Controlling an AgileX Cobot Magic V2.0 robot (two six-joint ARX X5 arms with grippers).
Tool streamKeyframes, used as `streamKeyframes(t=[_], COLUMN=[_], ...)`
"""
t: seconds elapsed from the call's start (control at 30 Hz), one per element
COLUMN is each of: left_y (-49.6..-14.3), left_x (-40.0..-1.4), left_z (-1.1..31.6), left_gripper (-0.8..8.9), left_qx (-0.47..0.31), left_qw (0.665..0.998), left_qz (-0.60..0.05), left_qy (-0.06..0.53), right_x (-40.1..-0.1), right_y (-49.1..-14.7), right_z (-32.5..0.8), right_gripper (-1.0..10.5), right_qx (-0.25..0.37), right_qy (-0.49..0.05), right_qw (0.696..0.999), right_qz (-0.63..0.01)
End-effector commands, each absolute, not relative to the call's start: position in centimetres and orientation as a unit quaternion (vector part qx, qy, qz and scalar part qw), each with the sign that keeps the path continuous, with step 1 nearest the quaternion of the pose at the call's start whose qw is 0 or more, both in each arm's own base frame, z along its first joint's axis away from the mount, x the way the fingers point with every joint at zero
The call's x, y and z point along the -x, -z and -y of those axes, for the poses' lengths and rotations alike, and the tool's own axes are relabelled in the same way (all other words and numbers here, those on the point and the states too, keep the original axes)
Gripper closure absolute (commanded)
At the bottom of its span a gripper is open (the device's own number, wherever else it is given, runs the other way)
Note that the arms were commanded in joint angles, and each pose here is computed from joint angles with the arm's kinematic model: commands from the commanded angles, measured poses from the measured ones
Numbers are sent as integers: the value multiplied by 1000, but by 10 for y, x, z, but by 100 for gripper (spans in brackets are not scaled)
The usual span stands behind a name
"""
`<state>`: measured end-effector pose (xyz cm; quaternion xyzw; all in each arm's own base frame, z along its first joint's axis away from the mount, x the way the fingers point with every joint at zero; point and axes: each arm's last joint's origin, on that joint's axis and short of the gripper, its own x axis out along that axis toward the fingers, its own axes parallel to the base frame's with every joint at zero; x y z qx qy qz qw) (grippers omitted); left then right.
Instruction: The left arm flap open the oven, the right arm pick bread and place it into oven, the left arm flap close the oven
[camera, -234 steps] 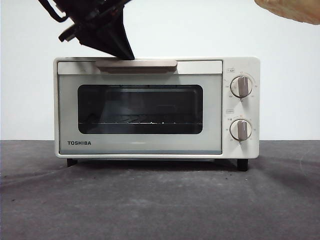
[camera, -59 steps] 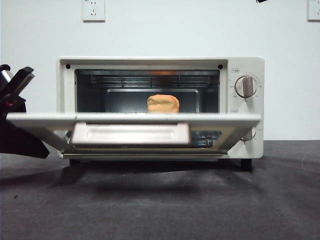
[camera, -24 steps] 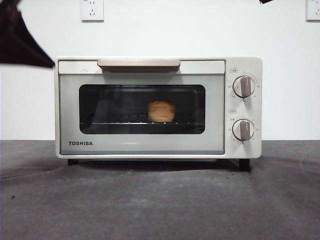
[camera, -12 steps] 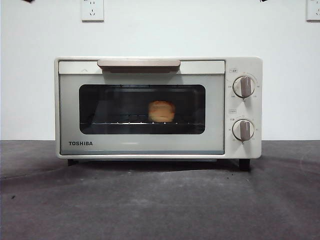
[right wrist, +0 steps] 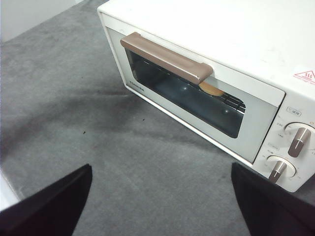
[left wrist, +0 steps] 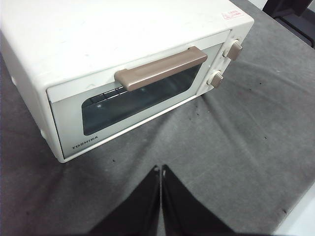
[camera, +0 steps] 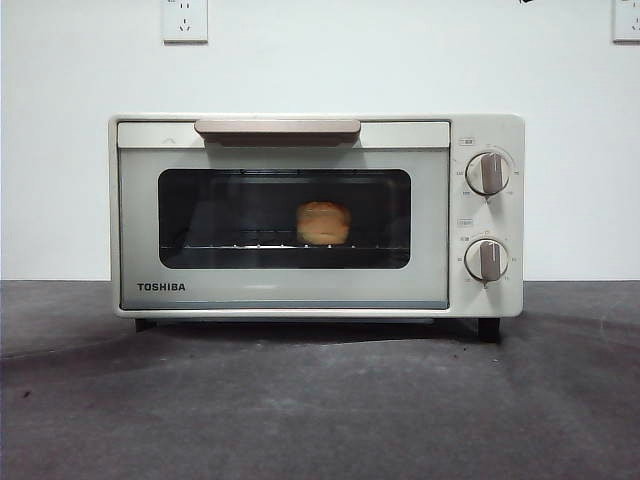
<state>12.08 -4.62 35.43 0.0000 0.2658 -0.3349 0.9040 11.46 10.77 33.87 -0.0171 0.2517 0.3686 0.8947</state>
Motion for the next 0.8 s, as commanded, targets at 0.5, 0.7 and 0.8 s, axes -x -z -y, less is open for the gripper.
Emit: streamKeyframes(t=[0.5,0.7,0.8], left_y=[-360,-360,-360], left_x=[-121,-121,-121], left_z=[47,47,47], left_gripper=[802,802,802], left_qx=[-9,-9,-9], left_qw=[905,905,905], left_qz=[-254,-254,-254], left_qy=[340,340,340], right_x=[-115,-115,-115], right_y=[-341,-341,-341], right_z=[-110,-110,-110], right_gripper=[939,939,939], right_qx=[11,11,11], right_qy=[-370,-370,-370], right_qw=[895,895,895], right_qz=[-248,-248,-248])
